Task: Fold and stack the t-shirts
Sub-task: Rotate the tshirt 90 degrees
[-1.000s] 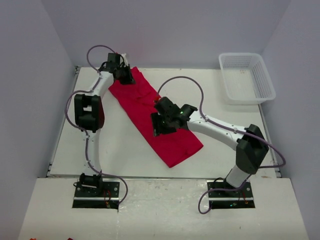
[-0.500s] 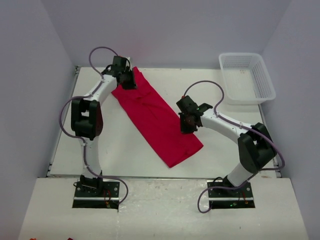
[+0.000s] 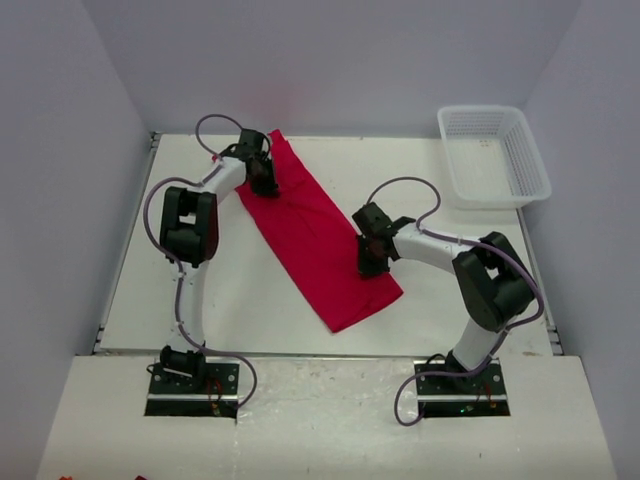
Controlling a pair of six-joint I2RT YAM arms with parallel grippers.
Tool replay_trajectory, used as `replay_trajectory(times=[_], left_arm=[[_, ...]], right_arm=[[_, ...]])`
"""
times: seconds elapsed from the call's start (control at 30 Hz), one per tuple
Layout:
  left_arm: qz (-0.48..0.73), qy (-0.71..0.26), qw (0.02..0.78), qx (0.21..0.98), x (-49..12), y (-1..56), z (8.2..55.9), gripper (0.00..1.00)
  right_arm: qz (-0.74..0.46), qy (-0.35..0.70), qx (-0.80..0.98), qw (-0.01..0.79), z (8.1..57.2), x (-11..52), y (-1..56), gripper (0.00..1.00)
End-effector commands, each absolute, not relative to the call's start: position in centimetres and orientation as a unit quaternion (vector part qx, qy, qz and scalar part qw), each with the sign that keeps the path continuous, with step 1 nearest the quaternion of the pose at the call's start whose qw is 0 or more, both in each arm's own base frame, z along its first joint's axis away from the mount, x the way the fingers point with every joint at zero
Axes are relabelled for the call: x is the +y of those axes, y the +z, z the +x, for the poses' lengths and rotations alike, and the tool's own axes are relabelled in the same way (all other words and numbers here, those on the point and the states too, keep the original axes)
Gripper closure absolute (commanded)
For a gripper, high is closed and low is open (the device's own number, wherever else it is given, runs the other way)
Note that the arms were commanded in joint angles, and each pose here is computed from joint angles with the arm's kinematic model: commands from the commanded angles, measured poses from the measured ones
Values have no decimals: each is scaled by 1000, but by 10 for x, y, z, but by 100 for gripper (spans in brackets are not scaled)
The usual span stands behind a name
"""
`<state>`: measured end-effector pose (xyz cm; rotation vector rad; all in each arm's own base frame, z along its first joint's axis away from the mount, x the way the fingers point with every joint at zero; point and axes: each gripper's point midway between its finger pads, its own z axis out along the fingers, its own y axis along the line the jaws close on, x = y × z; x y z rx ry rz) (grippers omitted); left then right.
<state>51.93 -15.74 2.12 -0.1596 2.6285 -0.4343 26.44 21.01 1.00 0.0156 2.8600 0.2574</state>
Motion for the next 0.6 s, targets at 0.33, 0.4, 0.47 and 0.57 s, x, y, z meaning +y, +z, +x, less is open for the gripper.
replay_trajectory(times=[0.33, 0.4, 0.47, 0.57], left_arm=[[5, -231, 233, 945, -218, -17, 557, 100], [11, -236, 231, 944, -226, -20, 558, 100], [21, -244, 228, 942, -238, -20, 554, 100], [31, -245, 220, 944, -250, -26, 547, 100]], right_arm=[[-6, 93, 994, 58, 190, 238, -32, 100], [-9, 96, 994, 50, 181, 248, -36, 100], [-13, 108, 994, 31, 171, 258, -40, 100], [-18, 116, 993, 25, 165, 269, -41, 100]])
